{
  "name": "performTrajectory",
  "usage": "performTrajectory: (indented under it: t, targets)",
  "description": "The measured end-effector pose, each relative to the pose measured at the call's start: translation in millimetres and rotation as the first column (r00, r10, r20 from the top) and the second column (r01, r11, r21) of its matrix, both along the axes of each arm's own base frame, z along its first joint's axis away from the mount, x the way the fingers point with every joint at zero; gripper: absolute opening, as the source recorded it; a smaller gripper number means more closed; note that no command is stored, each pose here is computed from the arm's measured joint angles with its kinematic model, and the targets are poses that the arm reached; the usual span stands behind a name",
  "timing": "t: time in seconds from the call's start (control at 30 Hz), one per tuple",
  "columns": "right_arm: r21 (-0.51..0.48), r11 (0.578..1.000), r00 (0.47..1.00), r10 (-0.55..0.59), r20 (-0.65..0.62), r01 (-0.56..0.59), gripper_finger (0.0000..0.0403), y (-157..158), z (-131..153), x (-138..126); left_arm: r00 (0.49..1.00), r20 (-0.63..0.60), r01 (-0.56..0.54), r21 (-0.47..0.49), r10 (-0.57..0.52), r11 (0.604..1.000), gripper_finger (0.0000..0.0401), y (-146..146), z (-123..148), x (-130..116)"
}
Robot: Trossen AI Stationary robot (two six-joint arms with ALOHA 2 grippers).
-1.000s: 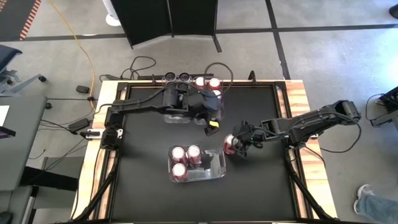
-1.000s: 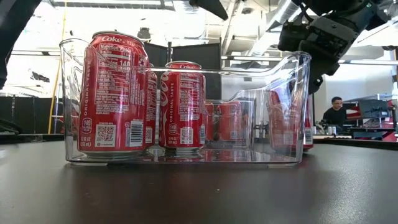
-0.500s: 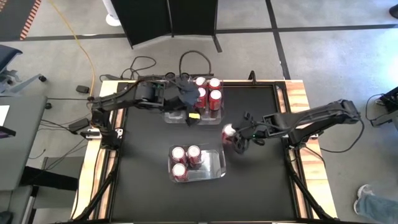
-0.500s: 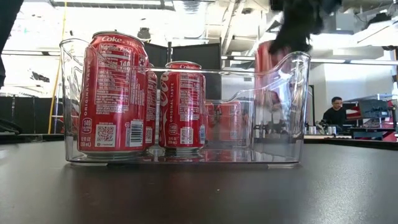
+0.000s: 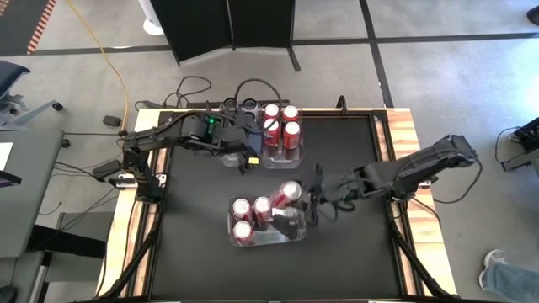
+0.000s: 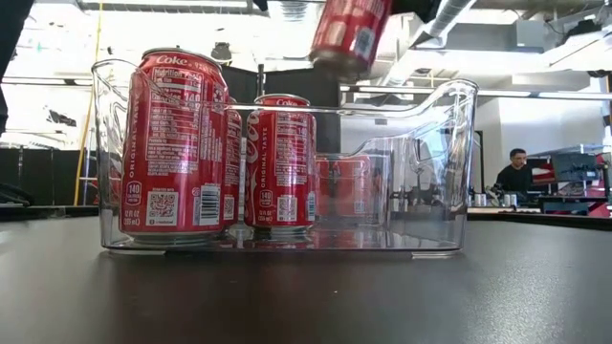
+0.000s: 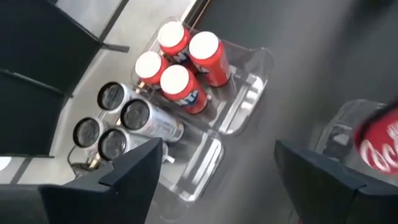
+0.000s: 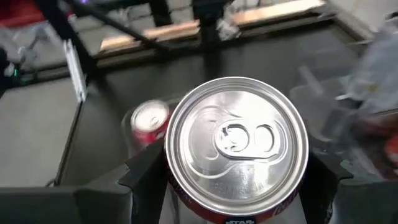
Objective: Sort soda cans
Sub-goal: Put the red-white soda can into the bottom transparent bin
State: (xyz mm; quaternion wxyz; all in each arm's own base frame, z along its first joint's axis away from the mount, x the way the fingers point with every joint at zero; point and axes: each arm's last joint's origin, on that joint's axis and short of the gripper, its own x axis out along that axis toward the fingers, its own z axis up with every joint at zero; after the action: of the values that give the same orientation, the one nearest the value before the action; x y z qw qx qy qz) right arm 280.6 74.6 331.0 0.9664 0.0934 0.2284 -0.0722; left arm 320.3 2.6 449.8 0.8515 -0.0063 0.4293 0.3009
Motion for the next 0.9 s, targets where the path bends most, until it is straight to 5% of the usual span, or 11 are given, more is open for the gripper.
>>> performTrajectory:
  t: [0.33,0.9]
  targets:
    - [0.011,0.991,0.991,0.134,-0.031,-0.133,0.0271,39,-27,20,1.000,0.024,0.011,-0.030,-0.011,0.999,0.0264,-14,5,-9]
    - [0.017,0.967,0.962,0.254,-0.098,-0.254,0.0271,52,-50,33,0.981,0.193,-0.002,-0.051,0.012,0.999,0.0215,-43,32,-48]
